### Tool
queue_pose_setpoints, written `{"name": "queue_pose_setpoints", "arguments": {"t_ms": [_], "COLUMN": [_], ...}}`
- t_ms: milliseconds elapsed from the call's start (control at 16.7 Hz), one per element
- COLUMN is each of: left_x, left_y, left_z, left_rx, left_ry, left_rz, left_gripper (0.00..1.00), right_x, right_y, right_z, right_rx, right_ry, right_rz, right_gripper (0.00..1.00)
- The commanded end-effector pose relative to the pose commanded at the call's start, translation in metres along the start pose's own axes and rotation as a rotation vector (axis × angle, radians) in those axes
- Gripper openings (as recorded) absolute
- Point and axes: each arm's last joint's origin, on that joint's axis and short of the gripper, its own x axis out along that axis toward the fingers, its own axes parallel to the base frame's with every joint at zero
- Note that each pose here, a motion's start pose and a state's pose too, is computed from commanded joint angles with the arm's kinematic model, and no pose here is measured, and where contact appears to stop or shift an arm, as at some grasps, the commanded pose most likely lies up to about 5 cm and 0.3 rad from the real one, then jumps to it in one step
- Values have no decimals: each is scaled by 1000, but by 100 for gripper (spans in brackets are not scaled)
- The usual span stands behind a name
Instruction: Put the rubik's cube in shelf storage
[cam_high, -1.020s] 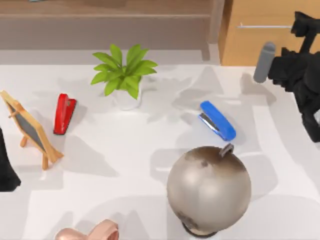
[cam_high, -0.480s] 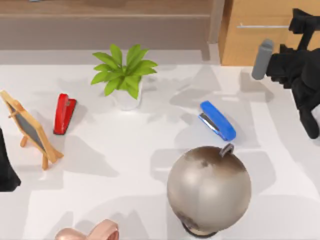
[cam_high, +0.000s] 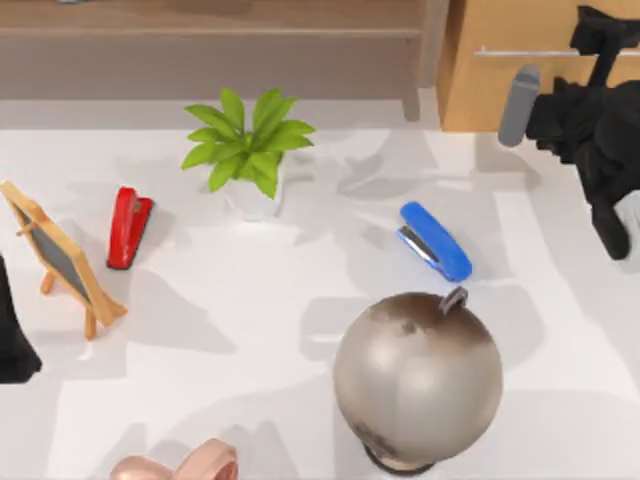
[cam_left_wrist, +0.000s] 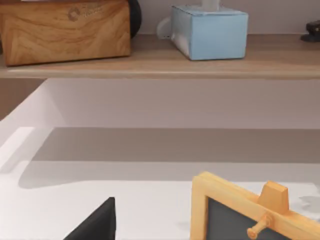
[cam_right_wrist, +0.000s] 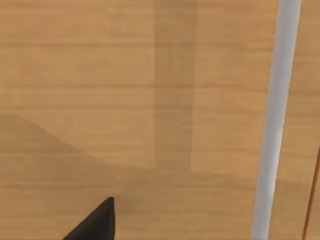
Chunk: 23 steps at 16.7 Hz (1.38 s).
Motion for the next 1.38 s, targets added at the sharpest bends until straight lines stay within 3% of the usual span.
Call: {"name": "queue_pose_setpoints", "arguments": {"t_ms": [780,1380], "left_x": [0,0], "left_y": [0,0], "left_z": [0,0], "left_rx": [0,0], "left_ry": [0,0], "left_rz": [0,0], "left_gripper": [100,100], "right_x": [0,-1], "right_y": [0,1], "right_z": [0,1], "right_rx": [0,2], "right_ry": [0,-2], "right_rz": [0,5], "right_gripper": [2,0]}}
